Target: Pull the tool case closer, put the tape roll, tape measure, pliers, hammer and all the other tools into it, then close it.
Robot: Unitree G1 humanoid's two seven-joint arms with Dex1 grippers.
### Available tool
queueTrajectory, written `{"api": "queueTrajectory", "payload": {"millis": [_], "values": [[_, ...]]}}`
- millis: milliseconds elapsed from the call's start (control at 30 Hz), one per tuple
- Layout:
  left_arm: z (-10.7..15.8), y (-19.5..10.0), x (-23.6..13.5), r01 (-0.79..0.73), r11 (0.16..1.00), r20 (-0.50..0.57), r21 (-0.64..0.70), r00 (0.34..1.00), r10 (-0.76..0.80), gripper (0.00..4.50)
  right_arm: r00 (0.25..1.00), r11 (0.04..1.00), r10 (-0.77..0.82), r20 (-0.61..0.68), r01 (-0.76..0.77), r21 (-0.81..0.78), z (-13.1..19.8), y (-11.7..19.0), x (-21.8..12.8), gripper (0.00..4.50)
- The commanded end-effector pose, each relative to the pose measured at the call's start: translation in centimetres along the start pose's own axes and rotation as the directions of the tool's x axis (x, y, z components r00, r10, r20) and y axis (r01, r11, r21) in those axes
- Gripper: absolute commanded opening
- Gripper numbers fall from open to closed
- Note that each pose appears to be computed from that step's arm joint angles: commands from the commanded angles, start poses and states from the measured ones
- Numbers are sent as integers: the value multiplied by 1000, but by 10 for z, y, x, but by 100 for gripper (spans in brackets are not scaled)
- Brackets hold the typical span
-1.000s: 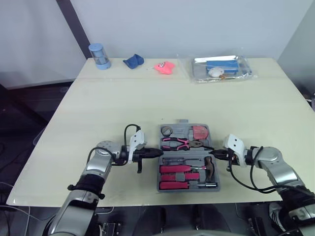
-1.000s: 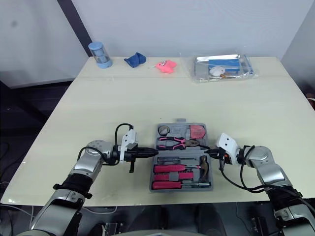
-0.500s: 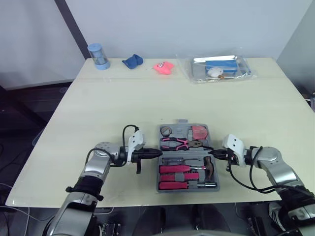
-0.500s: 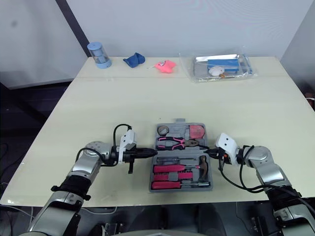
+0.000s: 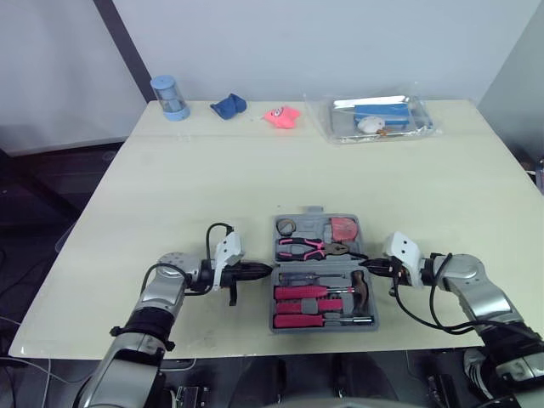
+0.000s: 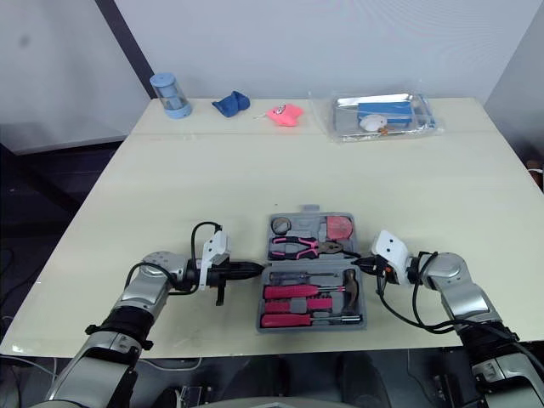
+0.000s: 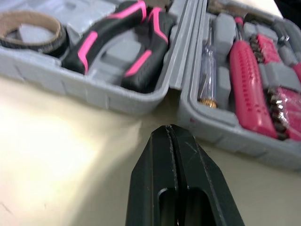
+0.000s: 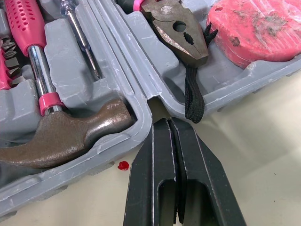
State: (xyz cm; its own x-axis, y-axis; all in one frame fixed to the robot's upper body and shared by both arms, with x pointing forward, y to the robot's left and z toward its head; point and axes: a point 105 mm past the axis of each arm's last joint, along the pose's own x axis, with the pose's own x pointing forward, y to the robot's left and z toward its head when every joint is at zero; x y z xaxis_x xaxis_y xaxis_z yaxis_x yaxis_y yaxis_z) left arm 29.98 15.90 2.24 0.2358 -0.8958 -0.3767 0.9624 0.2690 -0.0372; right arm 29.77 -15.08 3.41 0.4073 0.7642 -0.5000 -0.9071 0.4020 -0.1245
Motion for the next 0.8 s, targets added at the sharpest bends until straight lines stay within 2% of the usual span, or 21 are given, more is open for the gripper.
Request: {"api": "queueTrajectory", "payload": {"millis": [33,533,800], "values": [[5,3,5,4,1000,13,25,1000,-4,3,999,999,28,33,-27,-28,10,6,4,0],[15,-3,17,61,997,42,47,997,-63,3,998,999,42,42,-41,-28,13,9,5,0],[13,-21,26,139,989,31,54,989,-141,3,995,995,97,24,-97,0,8,25,-1,0]]}}
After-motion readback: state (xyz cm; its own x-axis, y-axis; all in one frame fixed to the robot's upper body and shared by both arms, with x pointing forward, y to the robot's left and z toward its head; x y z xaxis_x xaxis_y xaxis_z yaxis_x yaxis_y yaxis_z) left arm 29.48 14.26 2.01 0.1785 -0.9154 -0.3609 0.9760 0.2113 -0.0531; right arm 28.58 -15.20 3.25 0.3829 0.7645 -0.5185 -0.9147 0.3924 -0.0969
